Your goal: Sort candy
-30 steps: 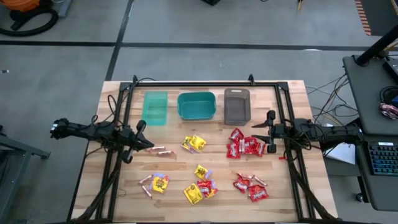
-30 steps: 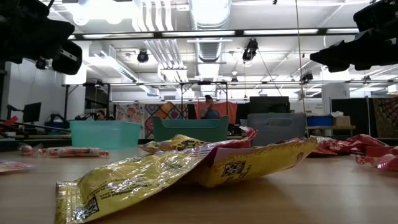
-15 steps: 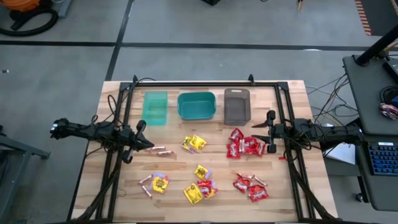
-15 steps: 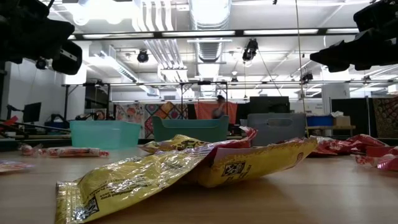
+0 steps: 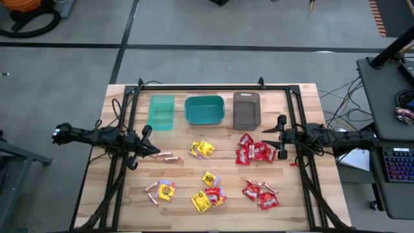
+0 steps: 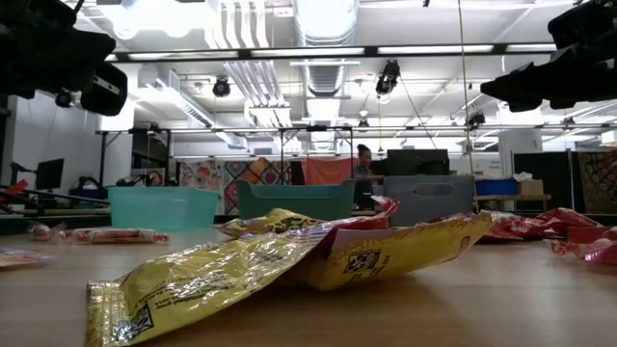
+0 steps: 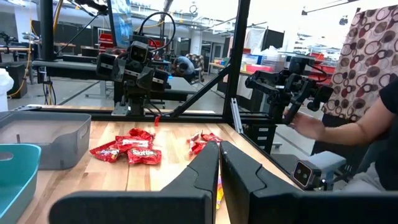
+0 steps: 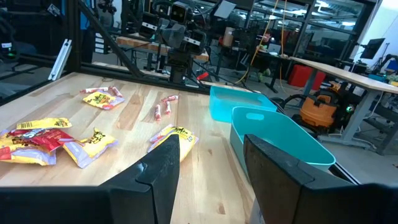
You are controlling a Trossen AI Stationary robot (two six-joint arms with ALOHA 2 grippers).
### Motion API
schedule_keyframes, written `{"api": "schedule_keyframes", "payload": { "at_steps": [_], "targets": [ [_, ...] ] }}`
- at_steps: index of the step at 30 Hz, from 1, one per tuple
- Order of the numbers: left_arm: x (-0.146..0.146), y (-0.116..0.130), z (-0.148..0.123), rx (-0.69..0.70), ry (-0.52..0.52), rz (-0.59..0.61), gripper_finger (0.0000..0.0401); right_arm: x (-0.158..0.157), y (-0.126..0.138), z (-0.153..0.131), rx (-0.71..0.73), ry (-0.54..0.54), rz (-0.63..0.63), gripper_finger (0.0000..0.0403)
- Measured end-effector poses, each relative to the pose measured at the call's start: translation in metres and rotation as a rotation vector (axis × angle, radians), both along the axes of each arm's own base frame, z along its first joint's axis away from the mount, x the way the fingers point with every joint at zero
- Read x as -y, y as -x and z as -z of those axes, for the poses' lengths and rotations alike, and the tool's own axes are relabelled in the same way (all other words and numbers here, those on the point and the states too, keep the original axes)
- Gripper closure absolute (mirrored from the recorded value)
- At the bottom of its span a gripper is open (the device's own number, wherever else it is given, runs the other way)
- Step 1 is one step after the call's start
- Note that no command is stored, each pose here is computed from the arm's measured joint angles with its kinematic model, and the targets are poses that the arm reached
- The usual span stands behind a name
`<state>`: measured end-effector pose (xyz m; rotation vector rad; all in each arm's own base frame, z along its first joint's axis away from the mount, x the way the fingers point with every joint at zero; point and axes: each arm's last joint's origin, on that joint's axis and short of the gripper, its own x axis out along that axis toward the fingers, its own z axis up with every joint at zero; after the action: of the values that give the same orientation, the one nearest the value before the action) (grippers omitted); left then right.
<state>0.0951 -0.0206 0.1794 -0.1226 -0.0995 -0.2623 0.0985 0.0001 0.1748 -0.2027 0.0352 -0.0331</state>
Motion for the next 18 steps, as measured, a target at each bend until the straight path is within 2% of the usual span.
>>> {"api": "schedule_keyframes", "payload": {
  "at_steps": [5,6,9,13,15,18],
  "targets": [
    [0.000,0.002,-0.011,0.110,0.024,-0.001,0.0401,0.000,0.000,-0.002,0.025,0.015,-0.001,0.0232],
    [-0.001,0.002,-0.013,0.136,0.037,0.001,0.0401,0.000,0.000,-0.004,0.038,-0.032,-0.001,0.0232],
    [-0.001,0.004,-0.018,0.179,0.077,0.009,0.0401,0.000,0.000,-0.008,0.089,-0.262,0.005,0.0232],
    [-0.001,0.007,-0.027,0.283,0.046,-0.002,0.0401,0.007,0.001,-0.014,0.226,-0.559,0.203,0.0232],
    [-0.001,0.008,-0.031,0.325,0.062,0.001,0.0401,0.008,0.000,-0.012,0.223,-0.640,0.245,0.0232],
    [-0.002,0.008,-0.037,0.382,0.086,-0.011,0.0401,0.007,-0.002,-0.011,0.206,-0.726,0.218,0.0232]
  ]
}}
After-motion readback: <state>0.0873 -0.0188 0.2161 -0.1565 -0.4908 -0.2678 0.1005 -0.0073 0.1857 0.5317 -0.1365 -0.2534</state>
